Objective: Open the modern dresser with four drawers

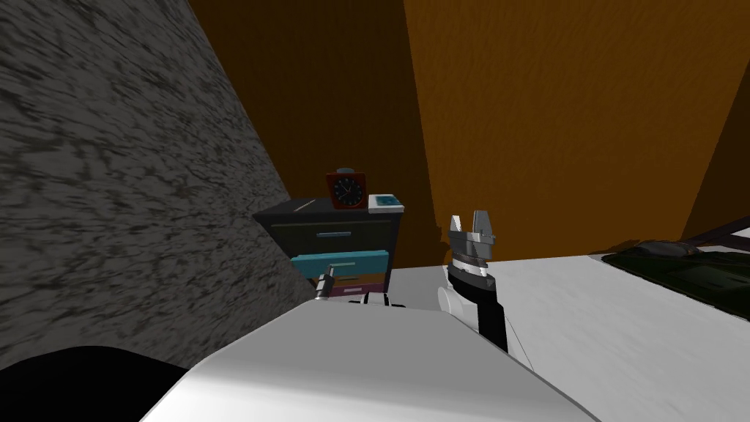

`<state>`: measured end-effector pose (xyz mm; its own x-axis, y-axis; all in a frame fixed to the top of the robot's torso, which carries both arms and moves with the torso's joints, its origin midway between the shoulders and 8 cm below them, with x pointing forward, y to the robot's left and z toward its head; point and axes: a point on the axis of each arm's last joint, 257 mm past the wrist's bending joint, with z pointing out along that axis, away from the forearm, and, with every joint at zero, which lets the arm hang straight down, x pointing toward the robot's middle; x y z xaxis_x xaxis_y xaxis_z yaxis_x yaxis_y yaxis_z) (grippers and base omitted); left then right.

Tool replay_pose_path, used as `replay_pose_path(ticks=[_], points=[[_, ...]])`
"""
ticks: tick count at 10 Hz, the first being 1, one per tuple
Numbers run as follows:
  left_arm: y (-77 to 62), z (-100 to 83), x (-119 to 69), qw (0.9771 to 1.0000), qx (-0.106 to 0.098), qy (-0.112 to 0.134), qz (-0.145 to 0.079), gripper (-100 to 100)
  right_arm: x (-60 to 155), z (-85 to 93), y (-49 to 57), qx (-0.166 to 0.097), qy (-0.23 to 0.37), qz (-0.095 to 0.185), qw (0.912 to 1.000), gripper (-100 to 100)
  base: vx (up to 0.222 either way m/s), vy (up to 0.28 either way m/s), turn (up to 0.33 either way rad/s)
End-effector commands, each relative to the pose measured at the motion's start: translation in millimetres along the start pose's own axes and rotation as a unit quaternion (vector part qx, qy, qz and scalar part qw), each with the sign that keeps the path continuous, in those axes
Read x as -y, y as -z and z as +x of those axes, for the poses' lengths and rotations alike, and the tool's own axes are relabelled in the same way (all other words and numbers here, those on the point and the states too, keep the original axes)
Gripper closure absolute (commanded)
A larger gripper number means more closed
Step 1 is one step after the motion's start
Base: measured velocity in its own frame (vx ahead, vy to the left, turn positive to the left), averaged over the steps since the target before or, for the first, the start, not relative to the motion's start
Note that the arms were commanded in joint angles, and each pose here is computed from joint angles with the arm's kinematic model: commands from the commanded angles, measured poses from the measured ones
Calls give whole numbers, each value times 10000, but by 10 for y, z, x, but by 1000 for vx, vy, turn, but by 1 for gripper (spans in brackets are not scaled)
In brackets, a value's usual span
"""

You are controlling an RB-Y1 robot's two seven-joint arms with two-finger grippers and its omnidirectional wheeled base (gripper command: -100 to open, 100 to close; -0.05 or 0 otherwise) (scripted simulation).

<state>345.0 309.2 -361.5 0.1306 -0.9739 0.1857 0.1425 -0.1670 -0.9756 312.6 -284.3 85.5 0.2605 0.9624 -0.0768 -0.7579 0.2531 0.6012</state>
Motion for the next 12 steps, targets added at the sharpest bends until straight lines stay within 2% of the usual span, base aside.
replay_pose_path(ticks=[1, 2, 3, 5, 6, 12], points=[[34, -49, -42, 9999, 21, 0, -157, 100, 0, 0, 0, 0, 0, 0, 10000, 0, -185, -72, 41], [16, -31, 2, 10000, 9, -7, -71, 100, 0, 0, 0, 0, 0, 0, 10000, 0, -91, -34, 24], [90, -47, -24, 9999, 6, -8, -145, 100, 0, 0, 0, 0, 0, 1, 10000, 0, -143, -14, 16], [132, -47, -27, 9999, -6, -3, -170, 100, 0, 0, 0, 0, 0, 0, 10000, 0, -188, -29, 16], [64, -85, 65, 9999, -5, -16, -102, -100, 0, 0, 0, 0, 0, 0, 10000, 0, -88, -30, 7], [-77, -239, 352, 9999, 2, -29, -101, -100, 0, -1, 1, 0, 1, 1, 10000, 0, 6, -31, 2]])
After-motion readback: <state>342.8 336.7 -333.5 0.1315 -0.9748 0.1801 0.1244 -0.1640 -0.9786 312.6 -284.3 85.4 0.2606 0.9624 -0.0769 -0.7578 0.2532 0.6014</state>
